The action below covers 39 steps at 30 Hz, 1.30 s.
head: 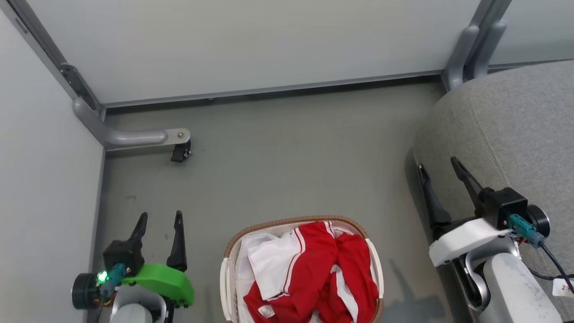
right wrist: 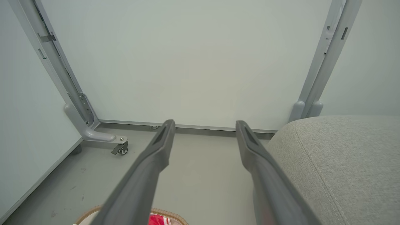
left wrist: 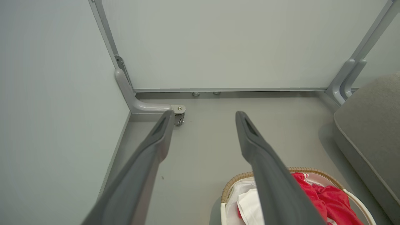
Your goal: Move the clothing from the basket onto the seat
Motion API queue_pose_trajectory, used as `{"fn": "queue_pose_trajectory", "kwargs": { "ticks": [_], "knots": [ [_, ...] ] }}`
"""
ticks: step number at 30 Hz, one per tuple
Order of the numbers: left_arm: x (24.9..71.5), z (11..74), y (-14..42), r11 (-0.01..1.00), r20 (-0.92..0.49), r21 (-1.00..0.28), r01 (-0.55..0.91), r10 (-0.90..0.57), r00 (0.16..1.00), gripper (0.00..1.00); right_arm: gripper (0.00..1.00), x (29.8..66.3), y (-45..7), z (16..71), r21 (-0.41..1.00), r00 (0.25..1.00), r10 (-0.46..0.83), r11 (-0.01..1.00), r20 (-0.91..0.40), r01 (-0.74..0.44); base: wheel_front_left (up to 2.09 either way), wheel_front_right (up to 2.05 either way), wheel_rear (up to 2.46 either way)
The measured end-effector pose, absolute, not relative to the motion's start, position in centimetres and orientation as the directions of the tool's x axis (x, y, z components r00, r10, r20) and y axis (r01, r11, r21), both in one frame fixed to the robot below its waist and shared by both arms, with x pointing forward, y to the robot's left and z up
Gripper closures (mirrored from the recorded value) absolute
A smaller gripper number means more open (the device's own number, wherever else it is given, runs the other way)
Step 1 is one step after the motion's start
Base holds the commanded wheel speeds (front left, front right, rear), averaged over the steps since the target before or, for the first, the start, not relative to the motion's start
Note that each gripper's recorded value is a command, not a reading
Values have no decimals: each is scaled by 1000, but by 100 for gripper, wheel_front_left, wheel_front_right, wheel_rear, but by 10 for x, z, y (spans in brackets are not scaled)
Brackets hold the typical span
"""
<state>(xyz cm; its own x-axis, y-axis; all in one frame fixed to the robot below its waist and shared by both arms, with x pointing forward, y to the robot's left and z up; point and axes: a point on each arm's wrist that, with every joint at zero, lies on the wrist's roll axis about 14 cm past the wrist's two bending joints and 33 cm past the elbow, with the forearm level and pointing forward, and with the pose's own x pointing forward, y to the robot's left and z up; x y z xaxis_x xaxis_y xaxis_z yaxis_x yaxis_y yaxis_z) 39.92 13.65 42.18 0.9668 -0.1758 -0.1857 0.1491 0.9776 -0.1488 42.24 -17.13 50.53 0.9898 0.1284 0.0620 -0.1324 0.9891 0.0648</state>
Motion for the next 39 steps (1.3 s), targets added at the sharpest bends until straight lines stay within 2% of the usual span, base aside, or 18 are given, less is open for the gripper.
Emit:
{"fn": "queue_pose_trajectory", "kwargs": {
  "ticks": [9,21,31,39],
  "knots": [
    [434,393,83,941,-235,-134,311,-335,912,0,0,450,-175,501,21,989,123,992,77,-125,0,0,0],
    [454,330,14,849,-339,-228,476,-528,779,0,0,473,-193,469,27,998,62,998,20,-62,0,0,0],
    [451,268,-28,779,-432,-325,537,-627,648,0,0,478,-211,433,12,998,20,1000,-61,-19,0,0,0],
    [422,219,-58,716,-517,-408,566,-693,503,0,0,470,-226,405,0,990,-20,1000,-142,20,0,0,0]
  ]
}}
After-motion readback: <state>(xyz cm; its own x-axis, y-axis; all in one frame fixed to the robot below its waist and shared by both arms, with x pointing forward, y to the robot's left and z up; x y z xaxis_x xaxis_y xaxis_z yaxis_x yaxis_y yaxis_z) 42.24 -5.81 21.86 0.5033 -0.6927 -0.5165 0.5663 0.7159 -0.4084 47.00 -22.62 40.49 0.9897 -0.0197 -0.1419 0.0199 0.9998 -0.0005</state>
